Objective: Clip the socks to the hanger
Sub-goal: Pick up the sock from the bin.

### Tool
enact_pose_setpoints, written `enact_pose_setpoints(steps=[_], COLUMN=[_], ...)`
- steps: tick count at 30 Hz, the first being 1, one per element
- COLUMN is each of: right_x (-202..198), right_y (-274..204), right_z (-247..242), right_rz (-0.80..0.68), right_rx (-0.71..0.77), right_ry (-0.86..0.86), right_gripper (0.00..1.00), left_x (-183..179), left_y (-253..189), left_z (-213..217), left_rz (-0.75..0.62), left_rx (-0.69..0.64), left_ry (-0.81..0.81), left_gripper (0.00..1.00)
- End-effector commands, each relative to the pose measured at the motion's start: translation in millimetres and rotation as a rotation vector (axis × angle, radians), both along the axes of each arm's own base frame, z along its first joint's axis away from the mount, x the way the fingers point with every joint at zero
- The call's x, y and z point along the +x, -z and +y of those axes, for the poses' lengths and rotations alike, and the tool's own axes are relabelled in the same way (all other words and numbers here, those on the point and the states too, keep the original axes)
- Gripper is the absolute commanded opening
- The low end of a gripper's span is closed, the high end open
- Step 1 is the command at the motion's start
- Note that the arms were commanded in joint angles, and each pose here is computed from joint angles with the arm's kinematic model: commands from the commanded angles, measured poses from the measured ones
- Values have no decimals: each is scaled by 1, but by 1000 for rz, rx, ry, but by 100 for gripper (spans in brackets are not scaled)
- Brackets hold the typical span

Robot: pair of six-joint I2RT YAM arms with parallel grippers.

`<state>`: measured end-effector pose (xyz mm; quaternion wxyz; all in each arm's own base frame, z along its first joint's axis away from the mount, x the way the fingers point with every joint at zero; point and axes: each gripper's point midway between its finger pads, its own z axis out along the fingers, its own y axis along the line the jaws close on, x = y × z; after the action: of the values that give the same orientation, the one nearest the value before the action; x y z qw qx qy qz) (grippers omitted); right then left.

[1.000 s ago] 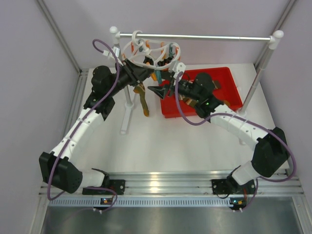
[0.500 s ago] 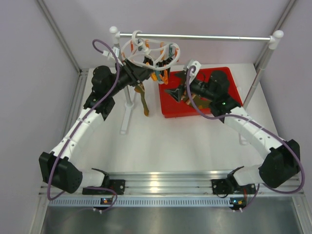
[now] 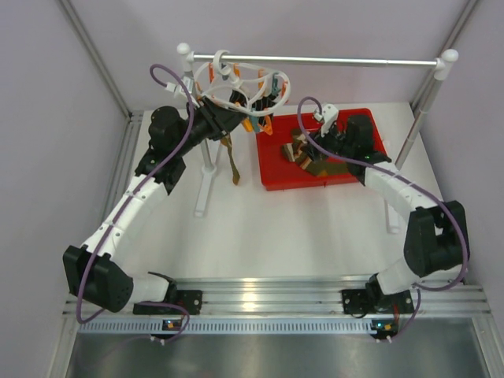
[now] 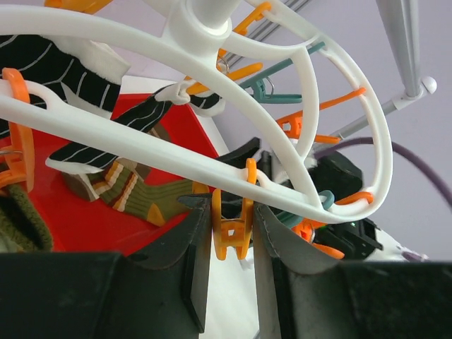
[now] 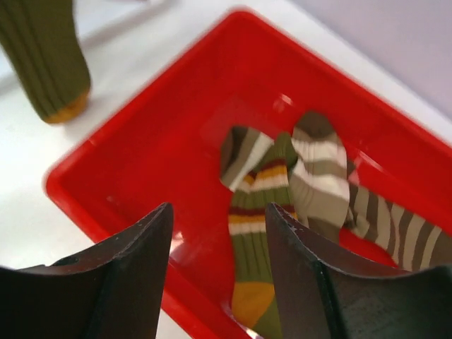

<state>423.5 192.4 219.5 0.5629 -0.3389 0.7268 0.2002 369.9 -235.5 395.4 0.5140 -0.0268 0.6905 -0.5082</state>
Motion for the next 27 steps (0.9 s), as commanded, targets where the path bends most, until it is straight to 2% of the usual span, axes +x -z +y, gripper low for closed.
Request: enact_pose_setpoints(steps=[1,2,6,13,24,26,27], right_x=[28,34,52,94,90,88,88], right_y=[13,32,54,75,121,129,129], right_z=[-15,-13,-6,-4,8,8,8], right_rz=[-4,41,90,91,194,217,219], right_rx=[-100,-124,-170,-212,-279,-289,-293], right_ry=[23,11,-9,56,-20,-28,-29], right_gripper=[54,53,47,47,48,43,33], left_x=[-1,-2,-2,-1,1,1,1], left_y=[-24,-25,-24,-21,-18,-17,-17], left_z=[5,5,5,5,5,4,4], left_rz=[-65,-68,-63,-58,-52,-49,-48], left_rx=[-10,-11,-12,-9,-5,-6,-6], left_ry=[-22,-19,-20,-22,-23,-23,-23], left_gripper=[0,0,0,0,0,0,0])
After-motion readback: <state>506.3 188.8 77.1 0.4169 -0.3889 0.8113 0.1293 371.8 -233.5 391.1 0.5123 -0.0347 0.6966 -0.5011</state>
